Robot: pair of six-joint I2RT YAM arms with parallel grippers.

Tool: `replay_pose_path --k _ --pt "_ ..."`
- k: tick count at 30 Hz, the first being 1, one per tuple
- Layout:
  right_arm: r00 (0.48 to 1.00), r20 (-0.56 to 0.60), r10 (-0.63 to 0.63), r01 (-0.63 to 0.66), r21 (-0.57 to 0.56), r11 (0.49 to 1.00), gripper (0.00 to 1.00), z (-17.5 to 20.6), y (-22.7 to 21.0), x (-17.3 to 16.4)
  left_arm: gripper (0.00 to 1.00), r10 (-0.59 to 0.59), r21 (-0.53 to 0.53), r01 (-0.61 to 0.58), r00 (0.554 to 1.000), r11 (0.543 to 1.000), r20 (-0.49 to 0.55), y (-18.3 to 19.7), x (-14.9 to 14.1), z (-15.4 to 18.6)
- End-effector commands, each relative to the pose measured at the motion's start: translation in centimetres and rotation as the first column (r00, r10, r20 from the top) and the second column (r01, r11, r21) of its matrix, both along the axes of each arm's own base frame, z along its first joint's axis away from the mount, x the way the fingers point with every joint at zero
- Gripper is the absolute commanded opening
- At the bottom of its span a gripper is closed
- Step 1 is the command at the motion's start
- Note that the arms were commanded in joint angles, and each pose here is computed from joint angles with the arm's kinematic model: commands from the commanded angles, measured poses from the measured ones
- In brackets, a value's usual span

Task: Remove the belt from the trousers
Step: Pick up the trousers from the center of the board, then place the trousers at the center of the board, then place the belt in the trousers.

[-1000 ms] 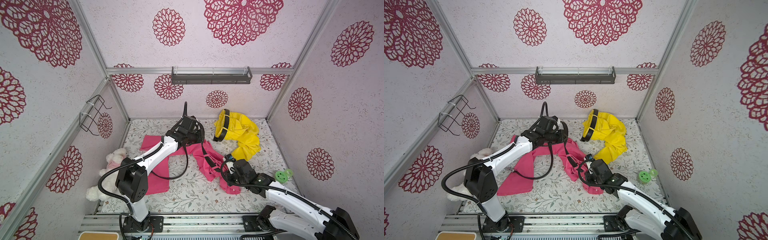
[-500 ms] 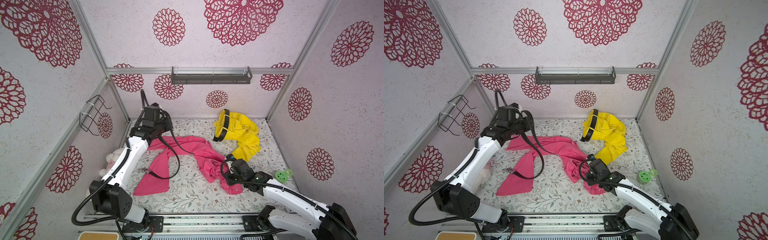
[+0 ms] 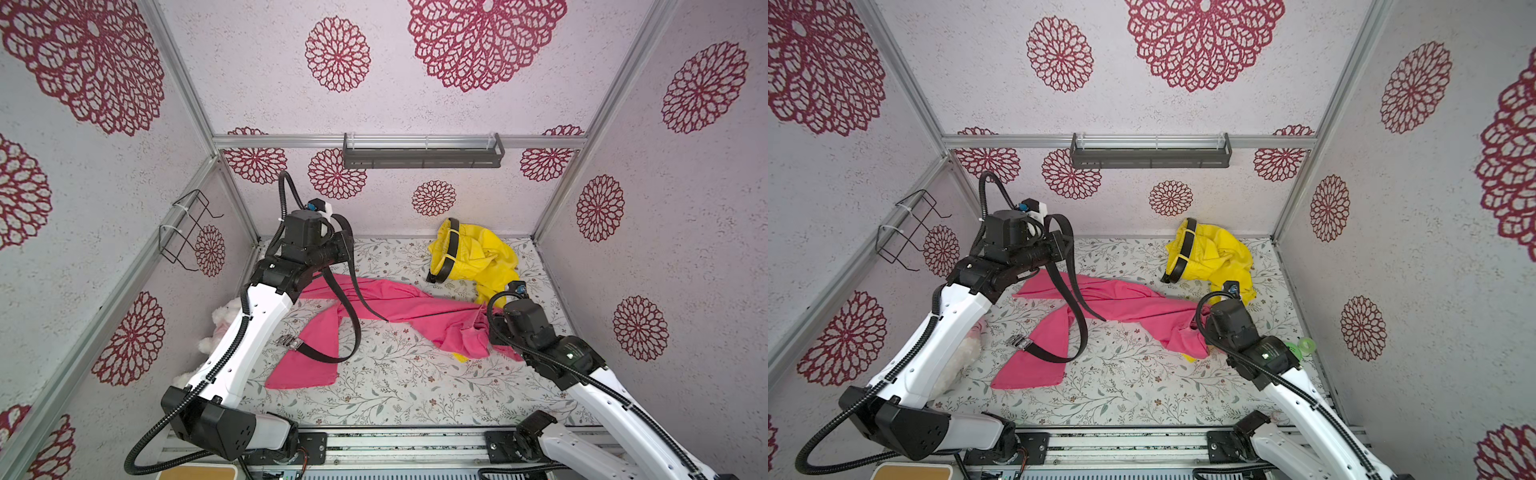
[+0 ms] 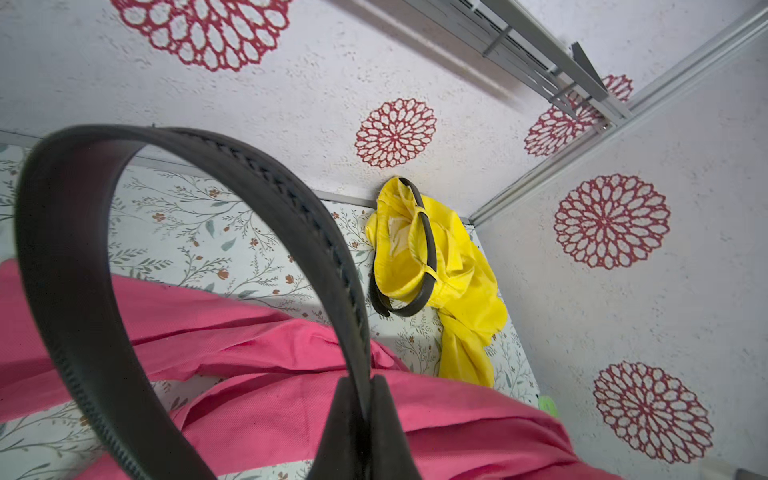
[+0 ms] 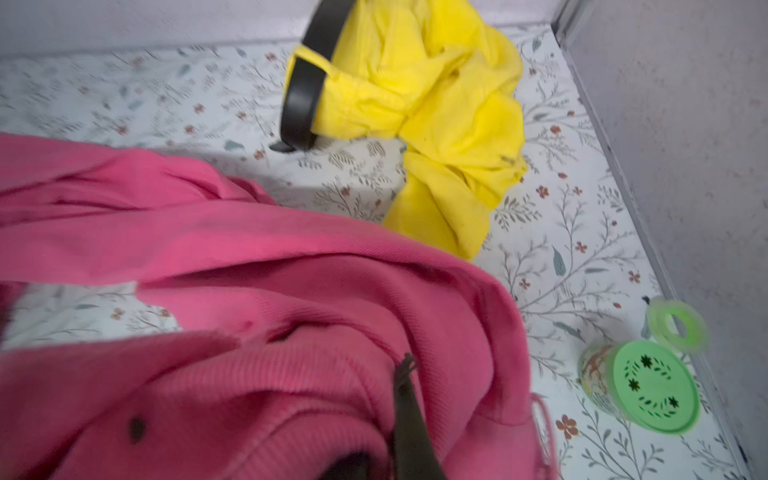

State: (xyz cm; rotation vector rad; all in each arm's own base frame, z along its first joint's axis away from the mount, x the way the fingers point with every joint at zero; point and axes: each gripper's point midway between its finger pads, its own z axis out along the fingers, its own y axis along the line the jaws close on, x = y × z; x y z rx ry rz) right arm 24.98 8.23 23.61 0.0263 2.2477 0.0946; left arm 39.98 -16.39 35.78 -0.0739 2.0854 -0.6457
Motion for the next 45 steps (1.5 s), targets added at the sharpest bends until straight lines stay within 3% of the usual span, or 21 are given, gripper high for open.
replay_pose_path --k 1,5,7,12,15,18,19,21,24,26,29,33,39,42,43,44,45 --pt "0.971 0.045 0.235 -0.239 0.111 0.965 0.00 2.7 5.6 1.2 0.00 0.019 0.019 -0.020 0.998 1.000 0.059 0.7 0.5 1.8" --pt "0.858 0.081 0.507 -0.513 0.158 0.844 0.00 5.6 14.4 1.5 0.00 0.067 0.078 -0.073 0.995 0.994 0.077 2.7 -0.5 2.7" --pt "0.802 0.138 0.581 -0.597 0.168 0.784 0.00 7.8 18.1 2.2 0.00 0.095 0.094 -0.103 0.992 0.990 0.077 4.1 -1.3 2.7" --pt "0.727 0.319 0.609 -0.671 0.140 0.728 0.00 13.5 24.2 7.9 0.00 0.186 0.120 -0.194 0.980 0.974 0.068 7.9 -3.3 1.9" --pt "0.649 0.439 0.622 -0.731 0.131 0.670 0.00 16.6 28.2 11.2 0.00 0.238 0.127 -0.247 0.968 0.961 0.076 9.9 -4.4 1.7" --pt "0.570 0.523 0.634 -0.789 0.134 0.600 0.00 18.0 31.8 13.4 0.00 0.272 0.149 -0.280 0.960 0.948 0.075 11.3 -4.8 1.3" --pt "0.569 0.522 0.635 -0.793 0.144 0.592 0.00 17.3 33.0 14.6 0.00 0.281 0.159 -0.289 0.957 0.944 0.068 11.7 -4.8 1.0" --pt "0.597 0.454 0.661 -0.785 0.163 0.597 0.00 14.8 35.1 17.1 0.00 0.287 0.163 -0.292 0.956 0.942 0.053 12.1 -4.4 0.3" --pt "0.662 0.276 0.697 -0.747 0.161 0.646 0.47 9.8 37.0 20.1 0.00 0.276 0.173 -0.277 0.961 0.945 0.026 12.1 -3.1 -1.1" --pt "0.730 0.188 0.657 -0.681 0.126 0.721 0.60 7.9 36.0 21.5 0.00 0.263 0.179 -0.259 0.965 0.949 0.002 11.7 -1.8 -2.1" --pt "0.782 0.168 0.600 -0.617 0.079 0.783 0.69 8.4 33.7 22.1 0.00 0.234 0.165 -0.229 0.972 0.959 -0.010 10.9 0.2 -2.8" --pt "0.808 0.215 0.549 -0.576 0.089 0.813 0.79 10.4 30.5 21.8 0.00 0.208 0.145 -0.204 0.978 0.968 -0.014 9.9 2.4 -3.2" --pt "0.900 0.152 0.408 -0.427 0.120 0.896 0.81 10.0 22.7 22.2 0.00 0.099 0.175 -0.089 0.994 0.981 -0.049 5.6 6.6 -5.1" --pt "0.926 0.117 0.360 -0.373 0.123 0.920 0.81 8.8 20.1 21.3 0.00 0.005 0.210 0.021 0.992 0.978 -0.123 2.2 9.5 -8.1" --pt "0.934 0.105 0.342 -0.353 0.121 0.928 0.81 8.5 19.2 20.8 0.13 -0.010 0.228 0.047 0.987 0.973 -0.163 1.4 10.3 -9.7" --pt "0.942 0.098 0.321 -0.332 0.119 0.936 0.81 8.2 18.3 20.3 0.45 0.008 0.254 0.047 0.977 0.966 -0.211 1.1 10.9 -11.3" --pt "0.947 0.091 0.308 -0.317 0.115 0.941 0.81 8.0 17.7 19.8 0.68 0.030 0.278 0.040 0.969 0.960 -0.243 1.2 11.3 -12.7"
